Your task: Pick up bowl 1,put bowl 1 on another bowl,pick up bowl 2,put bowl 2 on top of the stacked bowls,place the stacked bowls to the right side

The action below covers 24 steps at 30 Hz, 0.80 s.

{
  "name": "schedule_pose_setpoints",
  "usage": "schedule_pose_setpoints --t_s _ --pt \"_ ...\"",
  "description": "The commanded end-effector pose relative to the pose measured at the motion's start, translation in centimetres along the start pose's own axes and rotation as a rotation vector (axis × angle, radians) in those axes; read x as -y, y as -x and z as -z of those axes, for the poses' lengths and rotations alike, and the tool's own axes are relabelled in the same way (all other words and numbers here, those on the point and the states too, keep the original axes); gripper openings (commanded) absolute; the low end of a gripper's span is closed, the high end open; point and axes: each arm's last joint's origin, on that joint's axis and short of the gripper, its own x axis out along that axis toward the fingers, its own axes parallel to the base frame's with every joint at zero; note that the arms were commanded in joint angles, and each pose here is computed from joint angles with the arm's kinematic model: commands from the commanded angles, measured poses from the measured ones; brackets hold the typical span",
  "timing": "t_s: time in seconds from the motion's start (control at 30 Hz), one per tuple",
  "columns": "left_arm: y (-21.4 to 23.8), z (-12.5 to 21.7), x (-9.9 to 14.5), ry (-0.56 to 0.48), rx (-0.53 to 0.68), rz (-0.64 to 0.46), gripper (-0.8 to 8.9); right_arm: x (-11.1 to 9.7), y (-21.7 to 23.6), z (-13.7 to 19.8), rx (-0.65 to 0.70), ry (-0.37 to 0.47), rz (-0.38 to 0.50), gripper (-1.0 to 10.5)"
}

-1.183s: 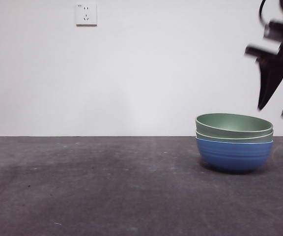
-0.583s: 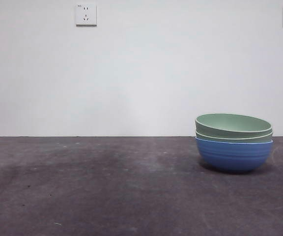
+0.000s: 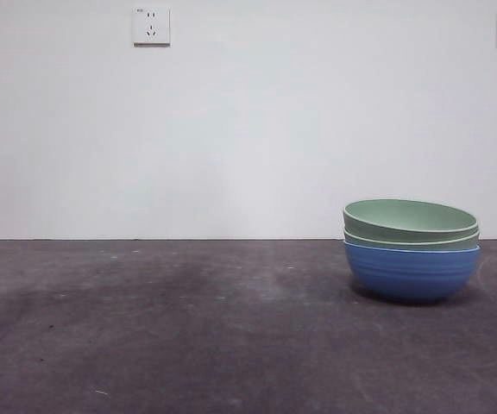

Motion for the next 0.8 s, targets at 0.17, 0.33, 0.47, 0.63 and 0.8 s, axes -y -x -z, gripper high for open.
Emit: schedule_pose_setpoints --t_s 0.17,0.33,0.47,0.63,0.8 --pt "-0.02 -0.06 0.08 -0.018 0.007 0.001 -0.02 0.07 -0.23 0.12 -0.008 0.008 0.003 0.0" --pt "-0.02 -0.21 0.08 -0.019 0.022 0.0 -0.02 0.09 -0.23 0.12 -0.007 0.007 0.006 0.0" --pt "-0.02 -0.21 0.07 -0.019 0.022 0.0 -0.02 0.09 -0.23 0.12 -0.007 0.007 0.005 0.0" --pt "-0.02 -0.22 0.07 -0.019 0.023 0.0 -0.03 0.09 -0.23 0.11 -0.007 0.008 0.005 0.0" --pt "0.78 -0.11 -0.7 -0.024 0.059 -0.04 -0.02 0.09 -0.23 0.11 -0.007 0.008 0.005 0.0"
